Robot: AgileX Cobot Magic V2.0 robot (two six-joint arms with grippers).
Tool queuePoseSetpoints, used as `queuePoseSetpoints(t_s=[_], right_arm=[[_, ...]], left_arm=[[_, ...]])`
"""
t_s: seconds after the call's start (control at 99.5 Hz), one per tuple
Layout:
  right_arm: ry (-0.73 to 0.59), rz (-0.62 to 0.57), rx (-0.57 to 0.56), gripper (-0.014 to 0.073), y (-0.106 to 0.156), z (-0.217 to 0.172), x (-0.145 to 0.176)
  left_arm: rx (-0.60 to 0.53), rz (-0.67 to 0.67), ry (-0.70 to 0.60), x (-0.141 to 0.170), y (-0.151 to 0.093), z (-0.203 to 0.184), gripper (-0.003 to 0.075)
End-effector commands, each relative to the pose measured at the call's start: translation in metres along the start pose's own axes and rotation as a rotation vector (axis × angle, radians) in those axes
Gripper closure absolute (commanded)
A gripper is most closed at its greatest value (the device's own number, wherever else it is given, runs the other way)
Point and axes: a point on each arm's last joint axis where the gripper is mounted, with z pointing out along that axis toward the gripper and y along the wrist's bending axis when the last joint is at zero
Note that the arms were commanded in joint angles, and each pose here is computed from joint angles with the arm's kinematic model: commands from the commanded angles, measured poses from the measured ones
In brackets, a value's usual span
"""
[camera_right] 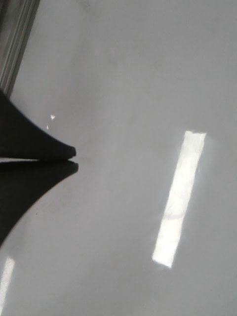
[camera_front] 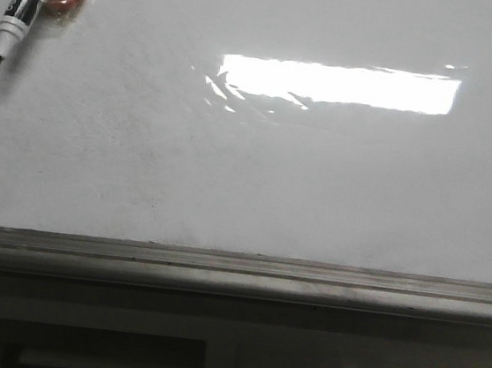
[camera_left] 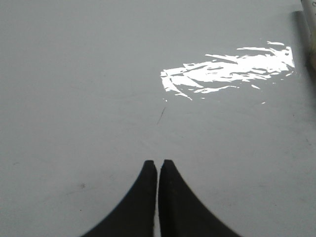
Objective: Write number 6 on whiteboard
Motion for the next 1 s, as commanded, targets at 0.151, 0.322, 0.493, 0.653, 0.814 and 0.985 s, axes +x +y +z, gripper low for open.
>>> queuePoseSetpoints(t_s=[0.151, 0.322, 0.493, 0.653, 0.814, 0.985], right_arm=[[-0.064, -0.013, 0.025, 0.0666, -0.0004, -0.0003, -0.0001], [-0.064, -0.013, 0.025, 0.0666, -0.0004, -0.0003, -0.0001], [-0.064, -0.013, 0.025, 0.0666, -0.0004, -0.0003, -0.0001], [-0.064, -0.013, 0.025, 0.0666, -0.0004, -0.0003, -0.0001], [-0.084, -0.009, 0.031, 0.0666, -0.0009, -0.0005, -0.002], [-0.106, 0.152, 0.024, 0.0666, -0.001, -0.0007, -0.0037]], left_arm=[[-0.005, -0.018, -0.058, 0.0075, -0.0007, -0.0013, 0.074], [-0.005, -0.018, -0.058, 0.0075, -0.0007, -0.0013, 0.074], [-0.005, -0.018, -0.058, 0.0075, -0.0007, -0.0013, 0.074], [-0.005, -0.018, -0.058, 0.0075, -0.0007, -0.0013, 0.074], [-0.005, -0.023, -0.058, 0.0075, -0.0007, -0.0013, 0.074], [-0.006, -0.156, -0.057, 0.0076, -0.0003, -0.0013, 0.074]])
